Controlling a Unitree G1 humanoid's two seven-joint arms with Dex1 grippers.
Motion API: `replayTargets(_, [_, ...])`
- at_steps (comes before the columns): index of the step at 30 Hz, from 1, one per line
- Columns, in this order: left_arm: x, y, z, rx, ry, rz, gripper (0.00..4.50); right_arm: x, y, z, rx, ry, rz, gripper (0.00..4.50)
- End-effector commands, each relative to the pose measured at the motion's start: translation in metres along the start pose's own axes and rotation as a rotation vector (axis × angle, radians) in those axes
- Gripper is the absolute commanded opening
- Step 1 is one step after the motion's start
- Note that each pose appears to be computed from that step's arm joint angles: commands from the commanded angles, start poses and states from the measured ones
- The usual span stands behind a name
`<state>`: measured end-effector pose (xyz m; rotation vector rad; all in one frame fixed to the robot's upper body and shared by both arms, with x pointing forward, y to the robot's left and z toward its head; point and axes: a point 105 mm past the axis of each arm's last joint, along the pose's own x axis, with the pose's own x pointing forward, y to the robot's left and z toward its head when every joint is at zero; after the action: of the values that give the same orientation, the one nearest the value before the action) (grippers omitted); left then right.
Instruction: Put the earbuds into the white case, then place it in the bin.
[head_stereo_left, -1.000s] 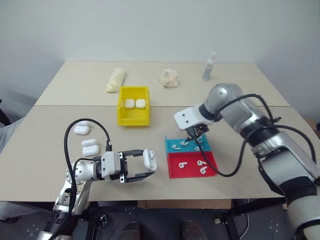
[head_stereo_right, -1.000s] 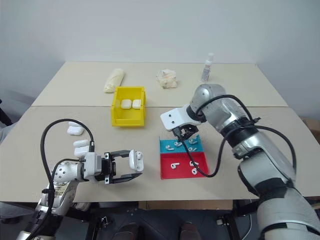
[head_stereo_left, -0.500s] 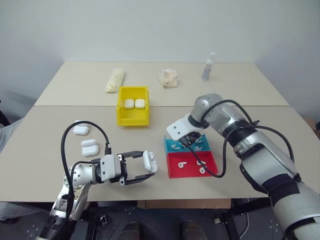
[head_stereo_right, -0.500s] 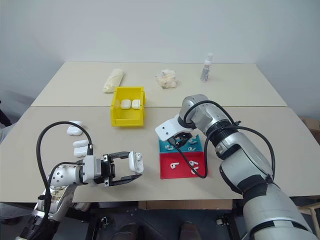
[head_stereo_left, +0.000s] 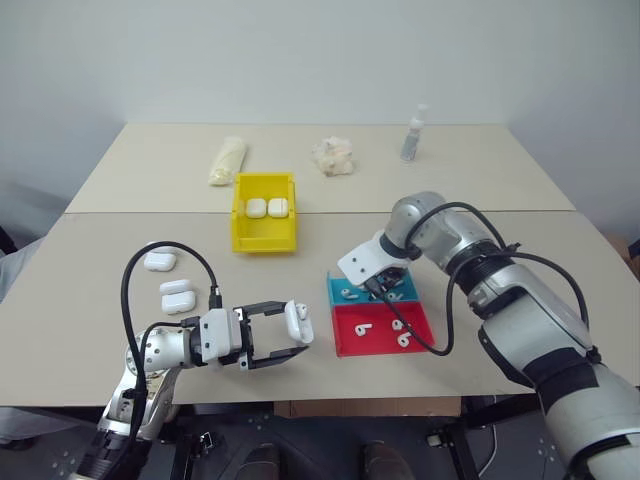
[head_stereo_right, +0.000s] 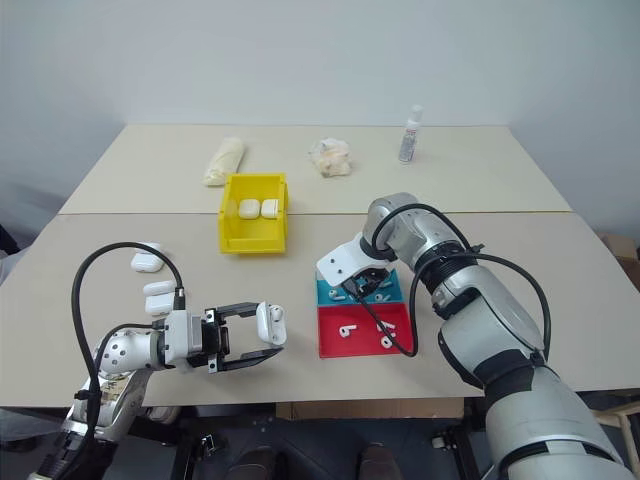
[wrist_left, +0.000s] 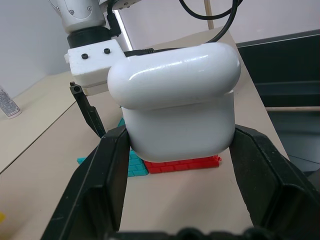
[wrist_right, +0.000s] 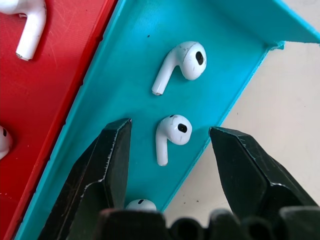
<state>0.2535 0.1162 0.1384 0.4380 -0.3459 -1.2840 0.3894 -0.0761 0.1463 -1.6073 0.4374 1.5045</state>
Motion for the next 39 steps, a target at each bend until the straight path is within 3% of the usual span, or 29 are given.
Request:
replayTargets(1, [0.002, 0.001, 0.007, 0.028, -0.028, 0.000, 2.73, -0.005, -0.005, 0.001, -0.015, -0.004, -0.032, 2.95])
replayTargets(6, [0.001, 0.003, 0.006, 0.030, -0.026, 0.001, 2.73, -0.002, -0.005, 0.000, -0.012, 0.000, -0.036, 2.95])
replayTargets(7, [0.001, 0.003, 0.006, 0.030, -0.025, 0.001, 2.73, -0.002, -0.005, 0.000, -0.013, -0.002, -0.037, 2.57])
replayTargets(18, [0.002, 0.002, 0.006, 0.030, -0.023, 0.004, 2.73, 0.001, -0.004, 0.000, -0.032, -0.004, -0.039, 2.57])
replayTargets(21, [0.002, 0.002, 0.006, 0.030, -0.023, 0.005, 2.73, 0.001, -0.005, 0.000, -0.034, -0.005, -0.040, 1.69])
replayTargets(34, [0.003, 0.002, 0.007, 0.033, -0.029, 0.005, 2.73, 0.005, -0.003, 0.001, -0.049, -0.014, -0.036, 1.69])
replayTargets(39, [0.003, 0.002, 0.007, 0.032, -0.028, 0.006, 2.73, 0.007, 0.000, -0.001, -0.049, -0.008, -0.030, 0.62])
